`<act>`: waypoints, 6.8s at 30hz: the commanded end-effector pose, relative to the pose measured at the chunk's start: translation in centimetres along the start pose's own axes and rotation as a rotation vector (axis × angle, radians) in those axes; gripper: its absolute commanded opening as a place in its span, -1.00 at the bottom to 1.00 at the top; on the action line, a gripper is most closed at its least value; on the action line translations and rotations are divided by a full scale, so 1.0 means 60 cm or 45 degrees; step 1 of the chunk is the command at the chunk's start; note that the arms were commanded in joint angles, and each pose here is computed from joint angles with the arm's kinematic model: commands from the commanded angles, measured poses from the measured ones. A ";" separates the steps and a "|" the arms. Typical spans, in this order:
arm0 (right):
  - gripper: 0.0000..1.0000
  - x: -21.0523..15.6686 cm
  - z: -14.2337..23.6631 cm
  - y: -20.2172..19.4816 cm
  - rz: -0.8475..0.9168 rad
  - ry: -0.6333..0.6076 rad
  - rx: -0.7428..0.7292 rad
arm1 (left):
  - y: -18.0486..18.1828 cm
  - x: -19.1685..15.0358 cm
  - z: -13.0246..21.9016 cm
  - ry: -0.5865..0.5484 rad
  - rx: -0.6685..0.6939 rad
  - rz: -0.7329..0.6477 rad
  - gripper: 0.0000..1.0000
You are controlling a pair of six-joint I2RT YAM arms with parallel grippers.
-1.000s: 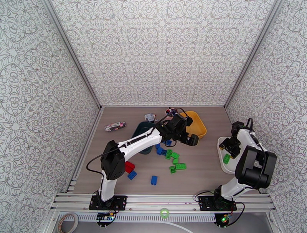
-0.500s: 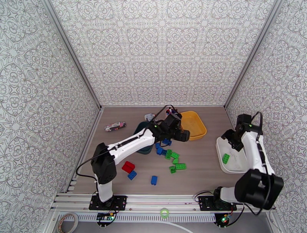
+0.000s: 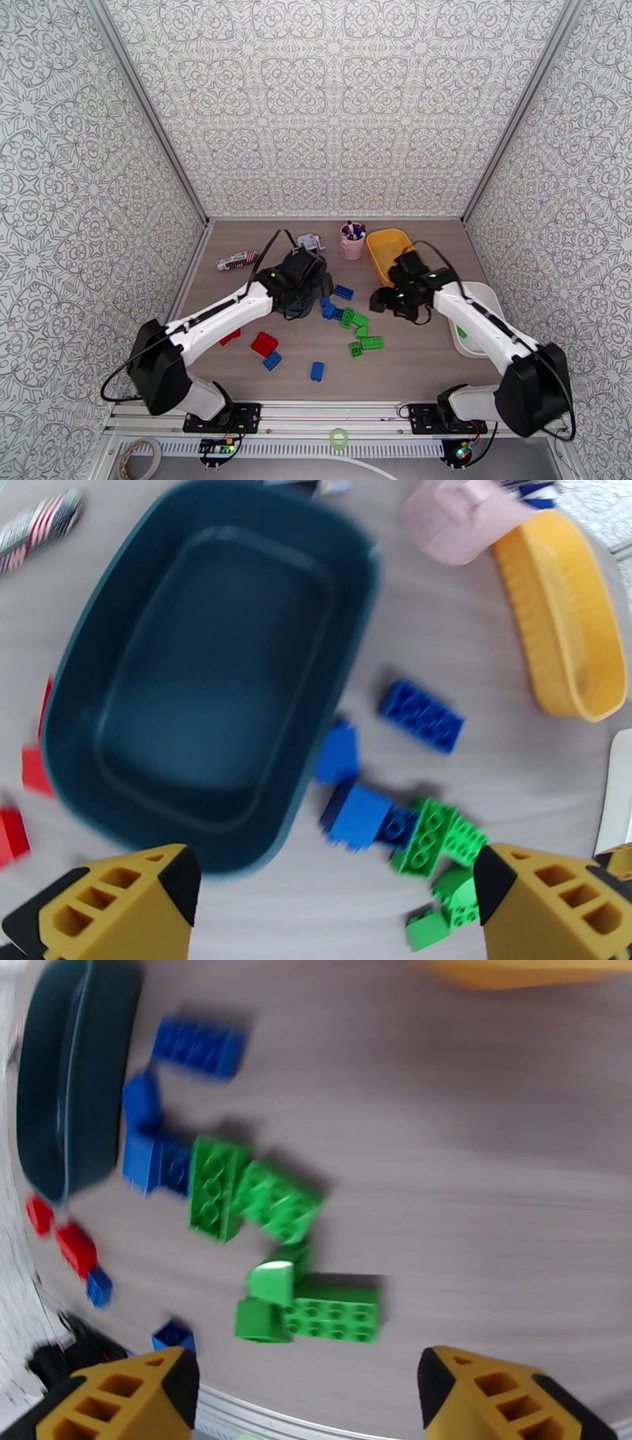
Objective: Sort the legos into containers by color
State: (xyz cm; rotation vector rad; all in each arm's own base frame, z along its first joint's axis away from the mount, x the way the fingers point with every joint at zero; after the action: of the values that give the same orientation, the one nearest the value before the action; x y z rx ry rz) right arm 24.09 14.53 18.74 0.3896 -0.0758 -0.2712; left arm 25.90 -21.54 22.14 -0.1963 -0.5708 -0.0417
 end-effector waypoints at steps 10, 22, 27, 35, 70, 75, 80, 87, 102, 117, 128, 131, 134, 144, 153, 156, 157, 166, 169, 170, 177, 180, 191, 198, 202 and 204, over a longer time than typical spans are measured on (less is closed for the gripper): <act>0.52 -0.077 -0.043 0.004 0.154 0.119 -0.125 | 0.026 -0.061 0.035 -0.022 0.003 0.141 0.95; 0.37 -0.164 -0.056 -0.074 0.072 0.175 -0.254 | 0.000 -0.062 0.038 -0.012 -0.009 0.099 0.95; 0.53 -0.153 -0.080 -0.083 0.056 0.150 -0.345 | -0.008 -0.058 0.039 -0.013 -0.019 0.091 0.95; 0.59 -0.124 -0.119 -0.064 0.117 0.144 -0.422 | -0.013 -0.050 0.043 -0.023 -0.007 0.074 0.95; 0.56 0.051 -0.166 0.005 0.171 0.097 -0.416 | -0.029 -0.047 0.052 -0.033 0.010 0.063 0.95; 0.68 0.067 -0.168 0.008 0.246 0.072 -0.487 | -0.036 -0.046 0.046 -0.014 0.010 0.043 0.95; 0.65 0.077 -0.174 0.008 0.252 0.088 -0.508 | -0.040 -0.045 0.045 -0.008 0.009 0.028 0.95; 0.71 0.070 -0.161 0.013 0.121 0.075 -0.454 | -0.040 -0.046 0.042 0.001 0.010 0.017 0.96; 0.57 0.066 -0.144 0.000 -0.220 -0.057 -0.509 | -0.036 -0.050 0.051 0.002 -0.002 -0.023 0.96; 0.48 0.037 -0.147 -0.023 -0.297 -0.044 -0.468 | -0.037 -0.066 0.053 0.007 -0.019 -0.042 0.96; 0.17 0.028 -0.099 -0.021 -0.260 -0.125 -0.431 | -0.065 -0.053 0.054 -0.005 -0.116 -0.159 0.99; 0.14 0.033 -0.060 -0.013 -0.247 -0.185 -0.413 | -0.091 -0.038 0.055 -0.015 -0.160 -0.242 0.99; 0.11 0.045 -0.021 -0.010 -0.242 -0.248 -0.401 | -0.123 -0.020 0.057 -0.039 -0.205 -0.328 0.99; 0.07 0.115 0.098 -0.079 -0.426 -0.412 -0.361 | -0.266 0.039 0.063 -0.238 -0.505 -0.586 0.99; 0.06 0.155 0.195 -0.227 -0.803 -0.582 -0.418 | -0.400 0.064 0.019 -0.089 -0.736 -0.746 0.99; 0.06 0.150 0.209 -0.286 -0.936 -0.599 -0.478 | -0.438 0.066 0.014 -0.086 -0.822 -0.779 0.99; 0.06 0.147 0.211 -0.306 -0.981 -0.602 -0.499 | -0.449 0.064 0.012 -0.081 -0.848 -0.787 0.99; 0.38 0.127 0.187 -0.388 -1.122 -0.515 -0.575 | -0.504 0.039 -0.005 -0.084 -0.992 -0.845 0.99; 0.53 0.127 0.189 -0.390 -1.122 -0.519 -0.557 | -0.503 0.041 -0.003 -0.106 -0.966 -0.852 0.99; 0.55 0.128 0.192 -0.388 -1.114 -0.529 -0.543 | -0.500 0.044 -0.004 -0.103 -0.955 -0.841 0.99; 0.56 0.136 0.203 -0.359 -1.049 -0.562 -0.338 | -0.449 0.074 -0.015 -0.100 -0.797 -0.718 0.99; 0.57 0.136 0.210 -0.334 -0.966 -0.587 -0.279 | -0.416 0.087 -0.005 -0.118 -0.714 -0.674 0.99; 0.41 0.113 0.154 -0.161 -0.483 -0.465 -0.146 | -0.243 0.091 -0.007 -0.121 -0.373 -0.430 0.99; 0.40 0.087 0.085 -0.069 -0.234 -0.285 -0.086 | -0.139 0.074 -0.001 -0.111 -0.240 -0.231 0.99; 0.40 0.053 0.046 -0.017 -0.090 -0.170 -0.108 | -0.080 0.057 0.007 -0.100 -0.165 -0.103 0.99; 0.41 0.028 0.026 0.006 -0.020 -0.114 -0.122 | -0.054 0.041 0.010 -0.086 -0.125 -0.053 0.99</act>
State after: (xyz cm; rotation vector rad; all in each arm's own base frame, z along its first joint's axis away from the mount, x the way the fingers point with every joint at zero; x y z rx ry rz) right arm 26.49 11.69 20.79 0.2775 -0.1886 -0.3553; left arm 27.83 -26.43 24.31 -0.2916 -0.6225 -0.2107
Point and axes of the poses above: each hand's point on the last joint's axis, 136 mm out from that joint toward the fingers, its own z axis back along the fingers, its own y axis along the line the jaws close on, x = y × z, the point moved 8 cm from there along z, back along the fingers, and after that the axes turned 13 degrees about -z, right-handed, at the moved point
